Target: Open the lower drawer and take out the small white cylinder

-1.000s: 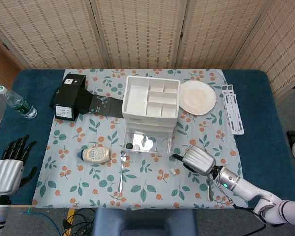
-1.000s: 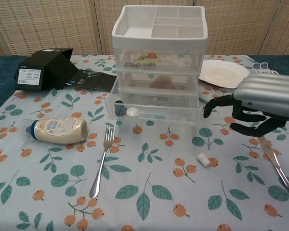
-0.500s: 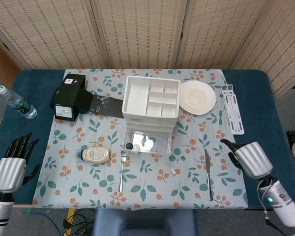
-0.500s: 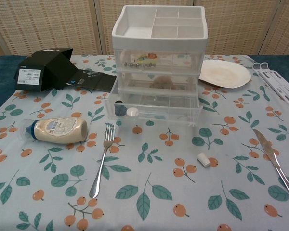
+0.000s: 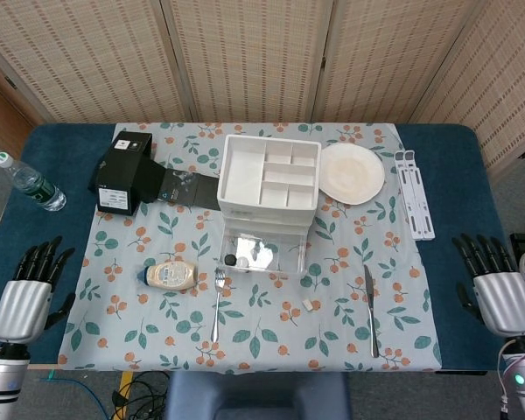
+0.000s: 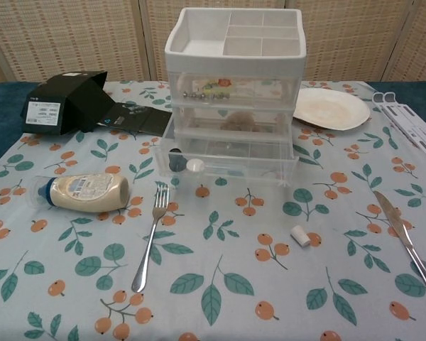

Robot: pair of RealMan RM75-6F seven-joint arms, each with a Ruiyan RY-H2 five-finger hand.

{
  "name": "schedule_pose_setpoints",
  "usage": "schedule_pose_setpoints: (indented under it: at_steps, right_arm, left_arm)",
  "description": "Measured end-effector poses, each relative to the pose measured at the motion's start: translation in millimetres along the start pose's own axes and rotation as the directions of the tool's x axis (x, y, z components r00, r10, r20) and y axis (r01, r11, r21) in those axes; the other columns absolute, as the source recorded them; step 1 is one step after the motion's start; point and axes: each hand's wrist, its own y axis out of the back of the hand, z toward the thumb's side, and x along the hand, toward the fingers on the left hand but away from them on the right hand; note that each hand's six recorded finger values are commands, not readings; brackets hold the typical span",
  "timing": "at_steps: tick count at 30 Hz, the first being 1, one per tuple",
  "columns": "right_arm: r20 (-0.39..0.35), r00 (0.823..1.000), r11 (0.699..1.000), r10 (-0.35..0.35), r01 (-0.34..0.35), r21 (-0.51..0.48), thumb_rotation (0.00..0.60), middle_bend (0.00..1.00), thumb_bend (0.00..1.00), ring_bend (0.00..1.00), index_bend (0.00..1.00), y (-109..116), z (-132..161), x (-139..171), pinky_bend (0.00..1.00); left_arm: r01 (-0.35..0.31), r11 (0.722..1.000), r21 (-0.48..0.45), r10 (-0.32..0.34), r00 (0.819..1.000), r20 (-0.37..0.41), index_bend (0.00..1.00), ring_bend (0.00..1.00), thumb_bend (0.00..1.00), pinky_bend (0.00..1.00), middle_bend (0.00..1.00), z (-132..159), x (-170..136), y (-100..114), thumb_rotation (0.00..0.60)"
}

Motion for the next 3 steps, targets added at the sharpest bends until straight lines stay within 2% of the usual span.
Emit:
schedule_pose_setpoints:
  at_steps: [3]
  right_arm:
    - [0.011,1.000,1.000,-0.003,0.003,-0.007,0.600,0.05,0.51,0.00,0.00,0.8,-1.7,0.9,0.00]
  left_arm:
    - [0.011,1.000,0.004,-0.011,1.000,-0.007,0.12,0.01,0.33,0.07,0.02,-1.0,-0.3,-2.2,0.600]
